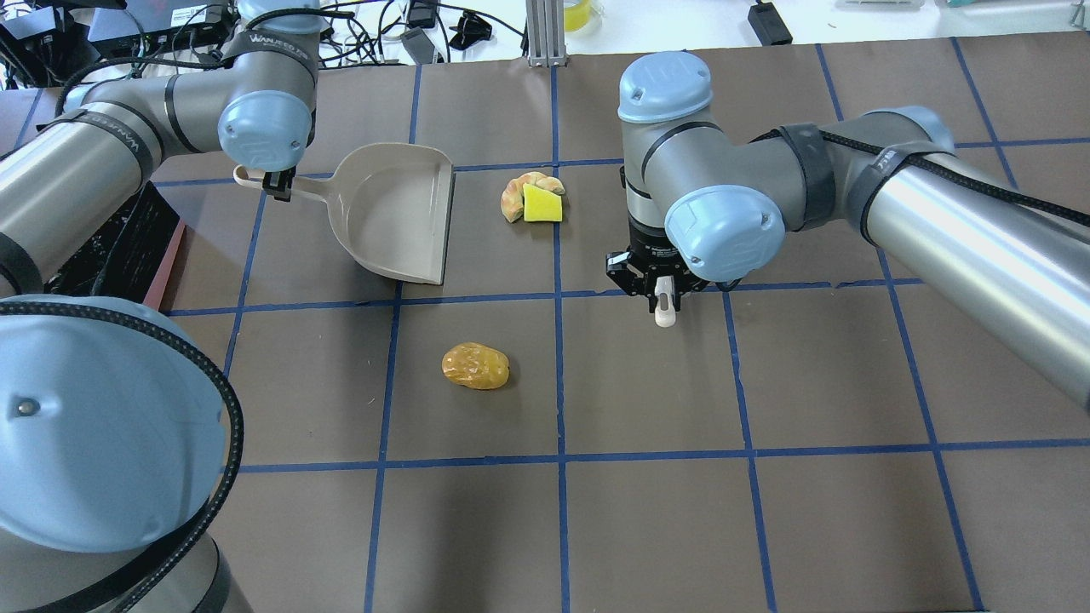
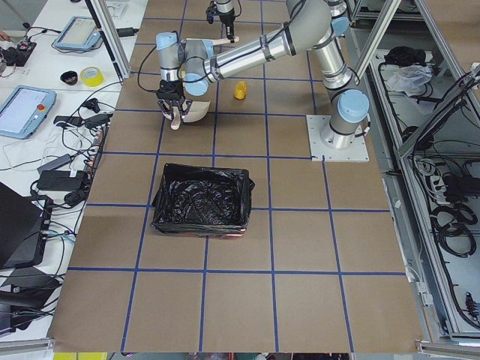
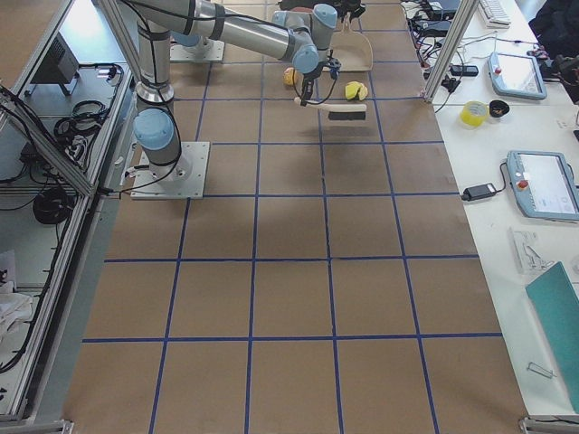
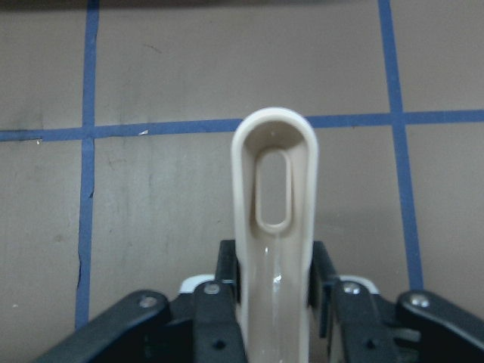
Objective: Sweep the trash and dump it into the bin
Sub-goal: 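Lift the white brush with the right gripper and move it toward the dustpan, then sweep the sponge and shrimp toy into the dustpan with the right gripper's brush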
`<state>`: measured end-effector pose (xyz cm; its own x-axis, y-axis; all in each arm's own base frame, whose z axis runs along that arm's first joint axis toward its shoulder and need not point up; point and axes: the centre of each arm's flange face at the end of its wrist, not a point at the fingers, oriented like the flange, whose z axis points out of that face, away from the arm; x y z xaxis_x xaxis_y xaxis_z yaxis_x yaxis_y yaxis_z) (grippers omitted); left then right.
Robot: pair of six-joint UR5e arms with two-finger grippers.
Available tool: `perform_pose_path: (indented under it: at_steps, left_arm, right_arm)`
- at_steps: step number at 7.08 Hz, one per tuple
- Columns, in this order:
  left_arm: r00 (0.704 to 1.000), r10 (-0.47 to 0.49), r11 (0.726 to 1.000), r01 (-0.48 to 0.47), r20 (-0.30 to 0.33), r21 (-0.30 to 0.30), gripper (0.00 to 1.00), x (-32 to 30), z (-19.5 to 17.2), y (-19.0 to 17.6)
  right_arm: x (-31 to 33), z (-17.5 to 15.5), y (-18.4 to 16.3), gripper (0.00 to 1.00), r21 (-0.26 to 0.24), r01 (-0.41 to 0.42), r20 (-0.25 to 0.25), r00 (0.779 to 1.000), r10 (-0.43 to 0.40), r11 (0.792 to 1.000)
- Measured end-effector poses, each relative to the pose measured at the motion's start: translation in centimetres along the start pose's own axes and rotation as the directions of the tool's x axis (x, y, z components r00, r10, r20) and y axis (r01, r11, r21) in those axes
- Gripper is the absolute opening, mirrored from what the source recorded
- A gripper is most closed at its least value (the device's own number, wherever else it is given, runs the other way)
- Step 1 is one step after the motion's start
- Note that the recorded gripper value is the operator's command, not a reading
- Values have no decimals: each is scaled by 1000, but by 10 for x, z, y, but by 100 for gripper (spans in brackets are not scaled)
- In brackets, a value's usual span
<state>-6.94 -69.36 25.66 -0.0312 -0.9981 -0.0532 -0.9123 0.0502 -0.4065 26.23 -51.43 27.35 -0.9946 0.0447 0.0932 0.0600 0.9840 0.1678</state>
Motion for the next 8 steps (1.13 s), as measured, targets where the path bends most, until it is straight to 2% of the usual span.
perform_pose_path:
  at_steps: [2,4,6,8]
  left_arm:
    - [999,30,1000,-30,39,0,0,0,8,14]
    - [999,29,1000,-29,39,0,0,5,9,16]
    - [999,25,1000,-25,37,-1,0,8,9,17]
    - [999,23,1000,-23,37,0,0,8,9,17]
  right_arm:
    - [-24,3,-9,0,-30,4,83,997,-1,1000]
    - [-47,9,-16,0,-53,53,144,988,-45,997]
    - [-70,13,-22,0,-57,89,179,981,-77,994]
    - [-102,14,-27,0,-37,131,204,972,-120,991]
